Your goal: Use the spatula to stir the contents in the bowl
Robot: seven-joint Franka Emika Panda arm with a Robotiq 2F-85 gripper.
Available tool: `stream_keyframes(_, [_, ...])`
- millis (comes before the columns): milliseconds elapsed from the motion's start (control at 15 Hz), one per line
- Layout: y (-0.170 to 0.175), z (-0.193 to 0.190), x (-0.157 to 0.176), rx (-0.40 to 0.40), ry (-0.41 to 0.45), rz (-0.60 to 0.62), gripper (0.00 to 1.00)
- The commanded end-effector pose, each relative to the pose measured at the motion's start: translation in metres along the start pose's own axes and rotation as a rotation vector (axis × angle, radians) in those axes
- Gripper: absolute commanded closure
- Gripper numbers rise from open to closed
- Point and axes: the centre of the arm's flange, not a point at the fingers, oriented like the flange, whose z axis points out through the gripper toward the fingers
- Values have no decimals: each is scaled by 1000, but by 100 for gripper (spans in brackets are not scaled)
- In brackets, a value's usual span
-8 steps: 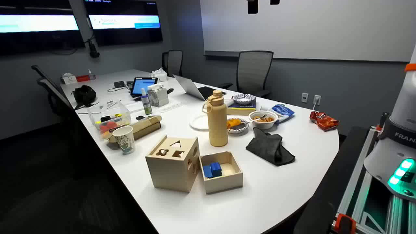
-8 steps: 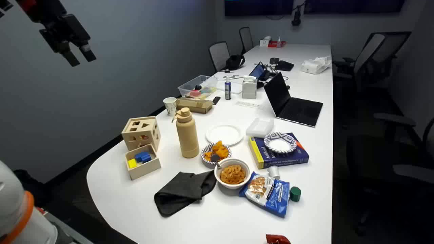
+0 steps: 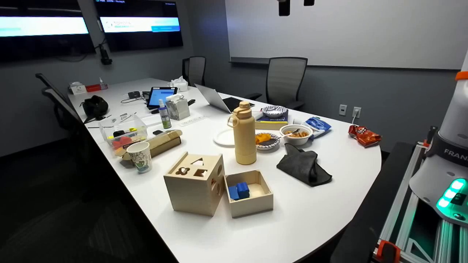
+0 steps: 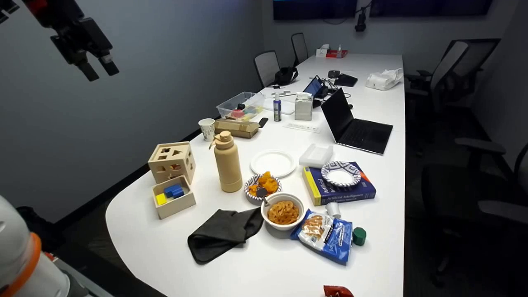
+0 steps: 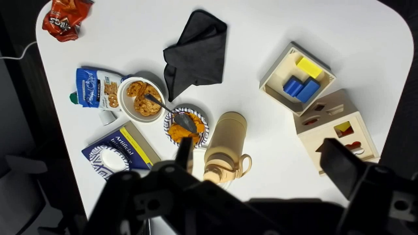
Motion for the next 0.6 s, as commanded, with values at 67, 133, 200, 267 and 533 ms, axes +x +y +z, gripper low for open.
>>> stream_keyframes(67, [30,10,31,57,-56,-77,0])
stream_keyframes(133, [39,15,40,79,-70,-104,0])
stream_keyframes(200, [47,21,48,90,-87,-139,0])
stream_keyframes(267, [56,28,57,110,-103,-174,0])
stream_keyframes(533, [92,70,102,191,-138,-301,0])
